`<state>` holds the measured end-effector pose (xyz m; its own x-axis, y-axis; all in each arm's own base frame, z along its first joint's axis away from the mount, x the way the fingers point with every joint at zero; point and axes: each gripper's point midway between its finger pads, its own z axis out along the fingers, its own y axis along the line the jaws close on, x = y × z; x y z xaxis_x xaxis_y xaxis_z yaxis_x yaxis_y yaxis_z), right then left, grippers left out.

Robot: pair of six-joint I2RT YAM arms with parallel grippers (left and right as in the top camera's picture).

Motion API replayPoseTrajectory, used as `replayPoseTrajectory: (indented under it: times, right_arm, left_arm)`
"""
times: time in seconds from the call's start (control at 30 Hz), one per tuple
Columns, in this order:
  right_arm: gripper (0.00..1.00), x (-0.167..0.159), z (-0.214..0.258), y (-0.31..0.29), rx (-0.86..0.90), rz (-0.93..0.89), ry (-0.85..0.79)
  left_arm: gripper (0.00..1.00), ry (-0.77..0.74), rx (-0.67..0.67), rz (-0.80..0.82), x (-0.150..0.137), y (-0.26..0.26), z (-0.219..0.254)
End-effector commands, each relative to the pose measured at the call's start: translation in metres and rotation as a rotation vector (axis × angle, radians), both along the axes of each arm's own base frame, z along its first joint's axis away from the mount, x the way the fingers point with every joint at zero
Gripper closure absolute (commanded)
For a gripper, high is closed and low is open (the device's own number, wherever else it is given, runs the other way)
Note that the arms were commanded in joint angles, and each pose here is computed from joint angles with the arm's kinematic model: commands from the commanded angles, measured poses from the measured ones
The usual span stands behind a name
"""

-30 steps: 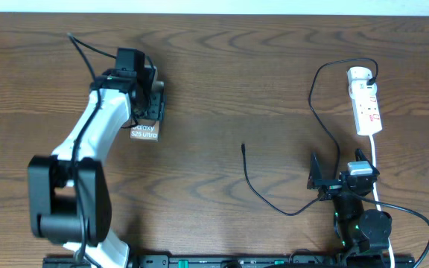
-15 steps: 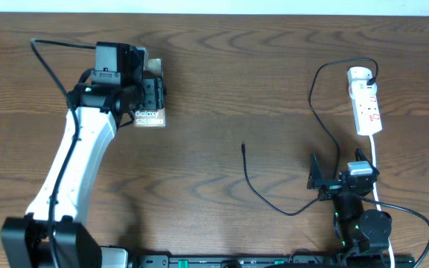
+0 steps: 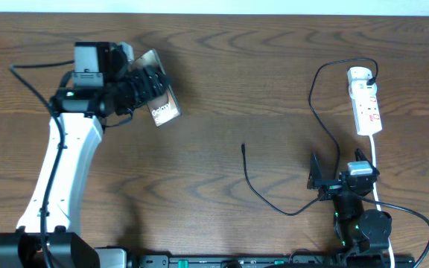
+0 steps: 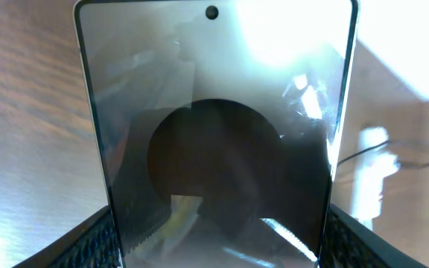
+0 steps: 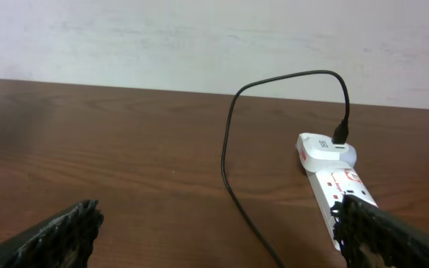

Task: Plug charger to phone and switch on socket
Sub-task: 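Lift the phone with the left gripper and rotate it upright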

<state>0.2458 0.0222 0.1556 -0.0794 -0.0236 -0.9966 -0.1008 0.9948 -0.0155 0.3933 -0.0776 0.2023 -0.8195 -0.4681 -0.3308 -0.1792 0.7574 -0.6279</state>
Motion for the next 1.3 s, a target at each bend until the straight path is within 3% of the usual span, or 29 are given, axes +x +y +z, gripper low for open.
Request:
replayPoseTrajectory:
  times: [0.0,0.4,0.67,0.93,1.27]
  right_arm:
    - [0.01,0.000,-0.001,0.001,0.010,0.007,0.004]
    - [0.01,0.000,-0.001,0.001,0.010,0.006,0.004]
    - [0.01,0.000,-0.001,0.001,0.010,0.007,0.004]
    - [0.01,0.000,-0.001,0.001,0.010,0.007,0.004]
    - [0.01,0.000,-0.001,0.001,0.010,0.007,0.004]
  left_arm:
    - [0.93,0.052,-0.245,0.082,-0.002,-0.005,0.025]
    - [0.93,0.356,-0.684,0.379,-0.005,0.004,0.044]
    - [0.93,0.535,-0.911,0.416,-0.010,-0.011,0.065]
    - [0.93,0.635,-1.053,0.331,-0.016,-0.025,0.092]
    - [0.93,0.722,-1.109,0.321,-0.023,-0.030,0.099]
